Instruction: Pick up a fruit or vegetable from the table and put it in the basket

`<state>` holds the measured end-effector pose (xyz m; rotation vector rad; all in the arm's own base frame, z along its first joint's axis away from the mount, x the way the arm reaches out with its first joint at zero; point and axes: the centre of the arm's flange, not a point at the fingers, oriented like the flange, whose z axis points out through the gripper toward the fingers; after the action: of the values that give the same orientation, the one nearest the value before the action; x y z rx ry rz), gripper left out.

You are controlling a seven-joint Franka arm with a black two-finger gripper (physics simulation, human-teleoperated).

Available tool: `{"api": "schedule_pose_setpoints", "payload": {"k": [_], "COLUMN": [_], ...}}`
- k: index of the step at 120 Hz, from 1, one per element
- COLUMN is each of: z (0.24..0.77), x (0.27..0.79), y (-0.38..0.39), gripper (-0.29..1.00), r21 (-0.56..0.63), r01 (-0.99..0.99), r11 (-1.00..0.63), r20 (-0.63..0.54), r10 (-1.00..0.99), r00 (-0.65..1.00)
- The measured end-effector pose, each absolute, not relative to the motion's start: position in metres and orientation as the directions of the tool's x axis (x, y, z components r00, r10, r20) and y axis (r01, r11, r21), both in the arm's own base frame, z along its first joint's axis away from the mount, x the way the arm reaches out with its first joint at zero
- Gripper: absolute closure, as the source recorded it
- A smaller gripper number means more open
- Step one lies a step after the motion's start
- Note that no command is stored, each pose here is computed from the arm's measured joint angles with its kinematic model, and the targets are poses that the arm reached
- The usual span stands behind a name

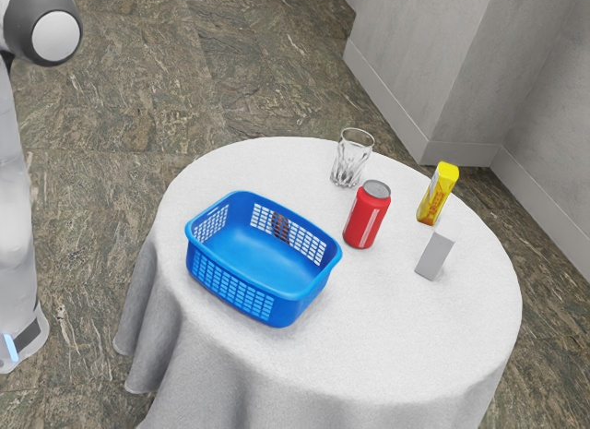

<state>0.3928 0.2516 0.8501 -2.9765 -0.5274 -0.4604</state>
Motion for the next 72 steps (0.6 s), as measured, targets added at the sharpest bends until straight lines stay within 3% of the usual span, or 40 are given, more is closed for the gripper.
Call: {"api": "schedule_pose_setpoints", "payload": {"k": [11, 36, 48, 62, 72], "z": [0.831, 0.796, 0.778, 0.698, 0.661], "x": [0.376, 0.386, 0.410, 0.437, 0.454], "y": [0.282, 0.256, 0.241, 0.164, 0.155], "gripper": [0.02, 0.02, 0.02, 0.02, 0.02], "r21": [-0.032, 0.016, 0.035, 0.104, 0.114], "r01": [0.405, 0.328, 0.270, 0.100, 0.095], "r11": [-0.914, -0.945, -0.962, -0.990, -0.989], "r20": [0.218, -0.009, -0.030, -0.051, -0.009], "r10": [0.389, 0.327, 0.269, 0.095, 0.095], "r00": [0.895, 0.945, 0.963, 0.994, 0.995]}}
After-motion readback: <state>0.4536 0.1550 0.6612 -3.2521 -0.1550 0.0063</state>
